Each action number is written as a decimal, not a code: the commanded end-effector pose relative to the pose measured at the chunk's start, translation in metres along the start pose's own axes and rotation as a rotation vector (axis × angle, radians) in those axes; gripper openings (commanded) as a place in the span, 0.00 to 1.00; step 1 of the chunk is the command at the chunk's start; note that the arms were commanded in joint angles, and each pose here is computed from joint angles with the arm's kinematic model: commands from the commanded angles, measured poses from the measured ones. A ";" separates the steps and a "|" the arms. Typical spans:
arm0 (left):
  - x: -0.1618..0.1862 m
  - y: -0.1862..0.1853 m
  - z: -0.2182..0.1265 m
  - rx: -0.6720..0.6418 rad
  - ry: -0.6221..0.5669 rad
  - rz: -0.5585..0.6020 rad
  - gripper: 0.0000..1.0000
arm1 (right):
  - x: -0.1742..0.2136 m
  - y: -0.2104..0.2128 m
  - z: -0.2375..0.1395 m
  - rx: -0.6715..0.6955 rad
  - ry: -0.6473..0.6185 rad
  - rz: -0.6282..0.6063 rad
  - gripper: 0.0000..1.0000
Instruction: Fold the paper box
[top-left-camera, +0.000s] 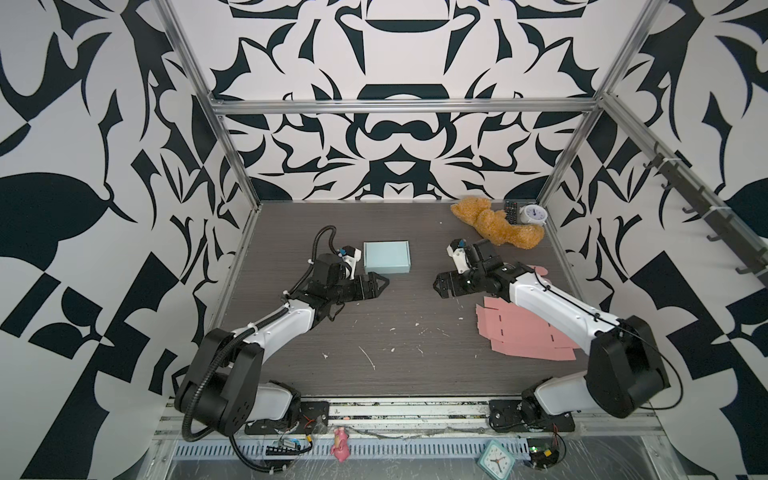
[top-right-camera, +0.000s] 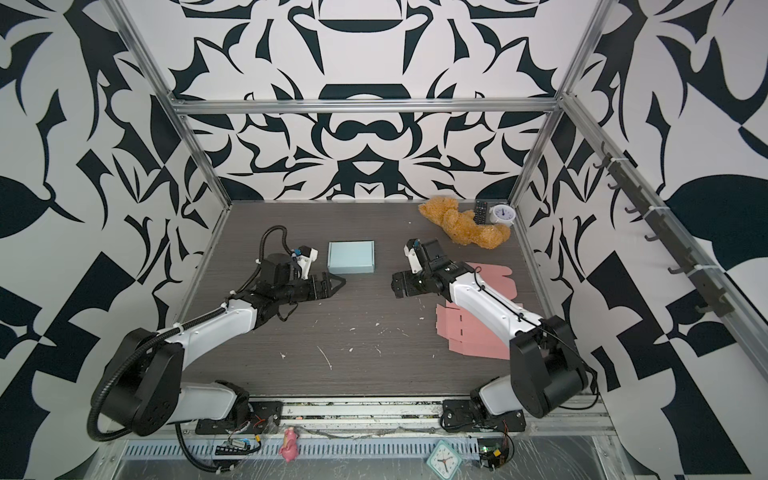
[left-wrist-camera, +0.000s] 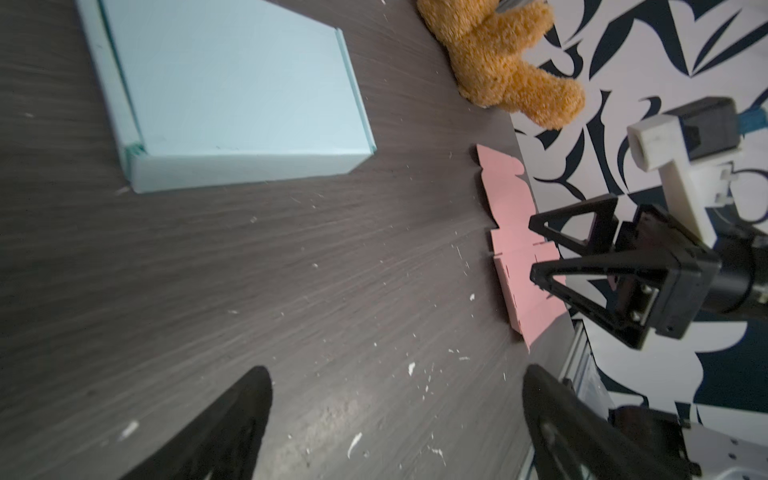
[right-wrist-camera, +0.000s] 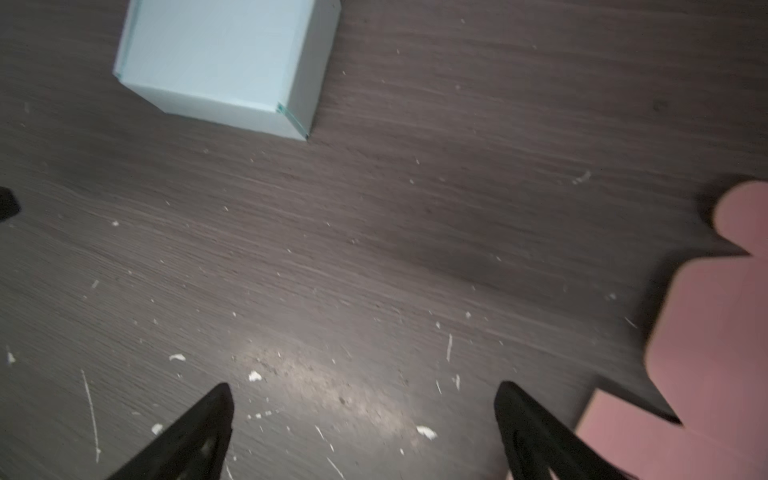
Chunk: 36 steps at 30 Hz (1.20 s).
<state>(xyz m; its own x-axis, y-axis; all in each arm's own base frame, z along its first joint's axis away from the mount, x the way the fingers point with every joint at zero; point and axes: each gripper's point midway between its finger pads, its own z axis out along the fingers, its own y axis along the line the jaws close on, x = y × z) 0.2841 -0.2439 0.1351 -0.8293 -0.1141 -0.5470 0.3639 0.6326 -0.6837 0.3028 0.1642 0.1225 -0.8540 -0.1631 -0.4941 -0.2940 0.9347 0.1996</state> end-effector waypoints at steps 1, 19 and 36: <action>0.017 -0.016 -0.006 0.013 0.007 0.045 0.96 | 0.034 -0.024 -0.022 0.144 0.095 -0.027 1.00; 0.071 -0.038 -0.020 0.066 0.045 0.097 0.96 | 0.058 -0.059 0.006 0.353 0.340 -0.024 0.92; 0.073 -0.046 -0.022 0.129 0.029 0.078 0.95 | 0.078 -0.073 0.029 0.436 0.419 0.036 0.55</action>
<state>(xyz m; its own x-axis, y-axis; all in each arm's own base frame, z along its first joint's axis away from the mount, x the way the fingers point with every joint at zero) 0.2003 -0.2602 0.1354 -0.8019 -0.0351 -0.5965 0.4766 0.5645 -0.6739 0.2691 0.0948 0.0400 -0.9801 -0.1727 -0.0975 -0.1540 0.9726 -0.1740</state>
